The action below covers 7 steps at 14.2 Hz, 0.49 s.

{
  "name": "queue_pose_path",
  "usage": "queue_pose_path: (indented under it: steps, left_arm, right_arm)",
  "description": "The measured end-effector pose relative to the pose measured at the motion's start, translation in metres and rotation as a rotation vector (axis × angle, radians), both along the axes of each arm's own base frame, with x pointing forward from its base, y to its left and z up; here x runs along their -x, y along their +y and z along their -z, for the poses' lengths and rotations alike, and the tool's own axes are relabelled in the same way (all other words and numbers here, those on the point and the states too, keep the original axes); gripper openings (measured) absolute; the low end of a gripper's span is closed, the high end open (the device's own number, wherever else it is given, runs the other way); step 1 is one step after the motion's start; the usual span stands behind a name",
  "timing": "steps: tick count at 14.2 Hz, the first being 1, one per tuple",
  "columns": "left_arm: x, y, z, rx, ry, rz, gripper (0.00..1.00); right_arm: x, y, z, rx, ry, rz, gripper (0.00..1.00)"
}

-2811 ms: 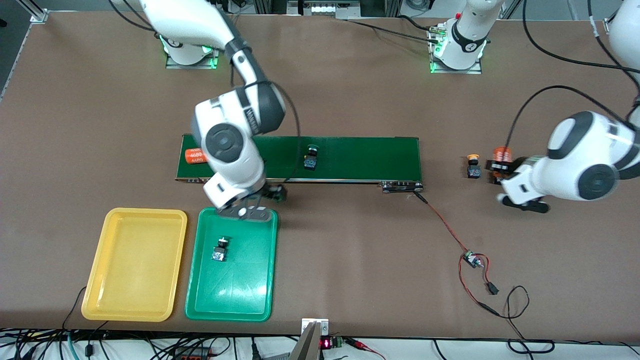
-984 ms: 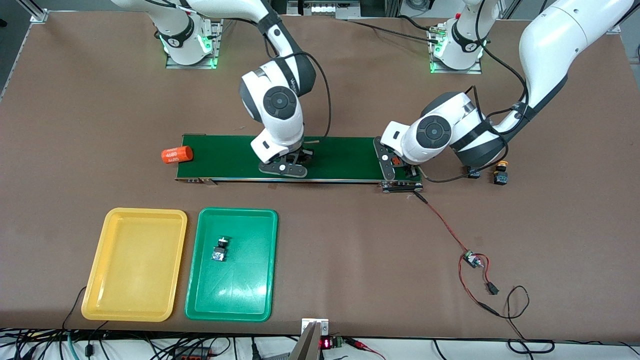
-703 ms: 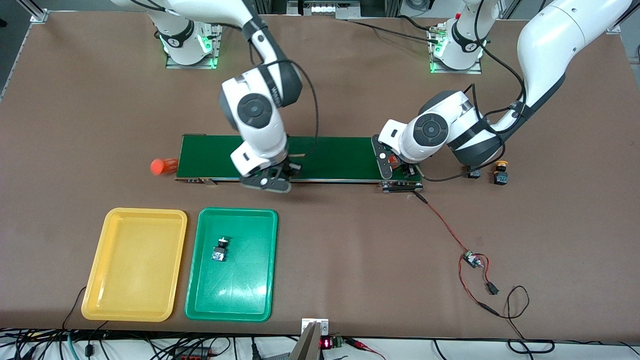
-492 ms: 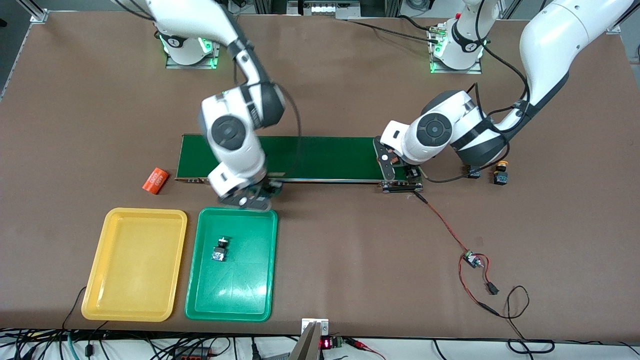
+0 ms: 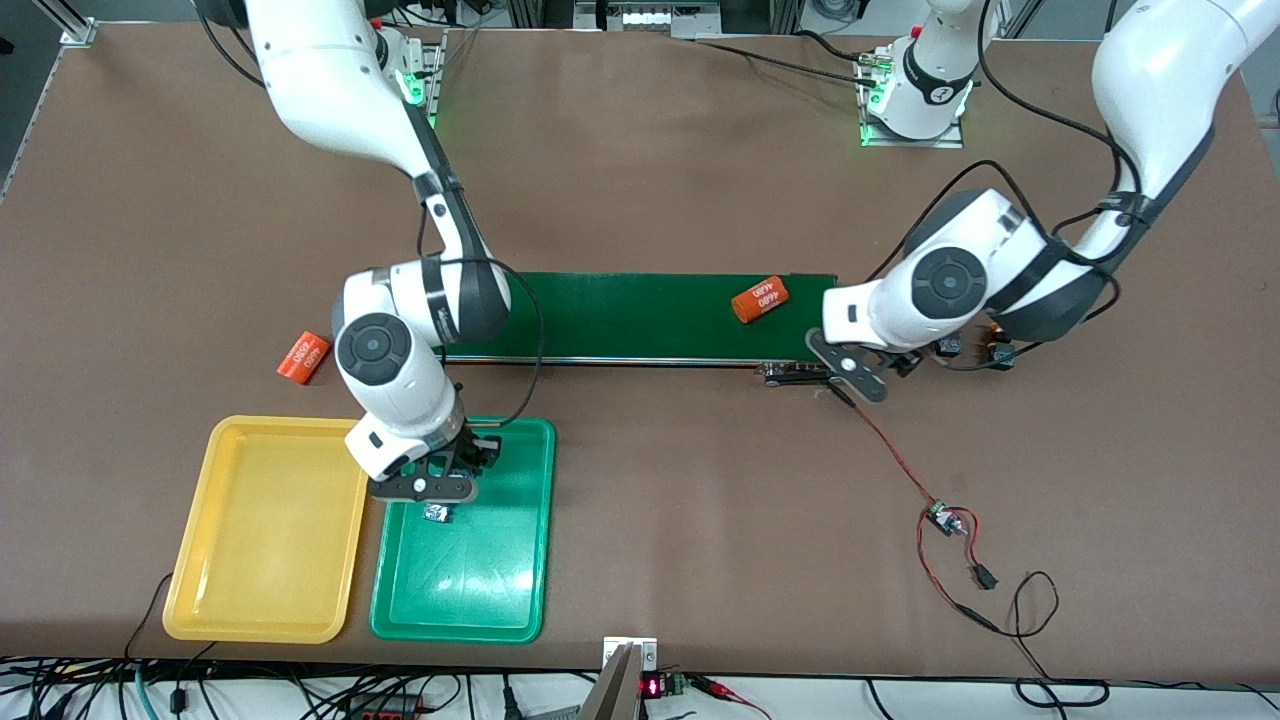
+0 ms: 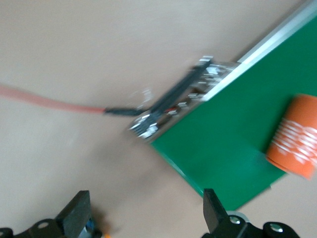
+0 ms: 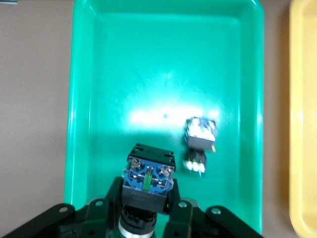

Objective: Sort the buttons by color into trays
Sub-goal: 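Carry the button to the green tray while the left gripper withdraws, then release the button in the green tray while the left gripper grasps an orange-cap button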

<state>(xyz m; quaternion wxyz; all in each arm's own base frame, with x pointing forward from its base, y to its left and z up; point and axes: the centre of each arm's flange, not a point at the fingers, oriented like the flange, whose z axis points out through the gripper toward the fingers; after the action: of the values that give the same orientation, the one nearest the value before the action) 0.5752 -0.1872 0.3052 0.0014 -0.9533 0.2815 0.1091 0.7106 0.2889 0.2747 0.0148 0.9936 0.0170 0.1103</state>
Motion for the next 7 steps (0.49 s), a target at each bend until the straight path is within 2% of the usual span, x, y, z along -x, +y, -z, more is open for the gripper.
queue_pose_path:
  steps: [4,7]
  left_arm:
    - [-0.003,0.029,0.006,-0.116,0.01,-0.391,1.0]
    - [-0.007,0.065,0.031,-0.19,0.045,-0.503,1.0]
  right_arm:
    - [-0.008,0.016,0.039,0.02,-0.027,-0.05,0.4]
    - [-0.015,0.01,0.063,0.027,-0.053,-0.053,0.4]
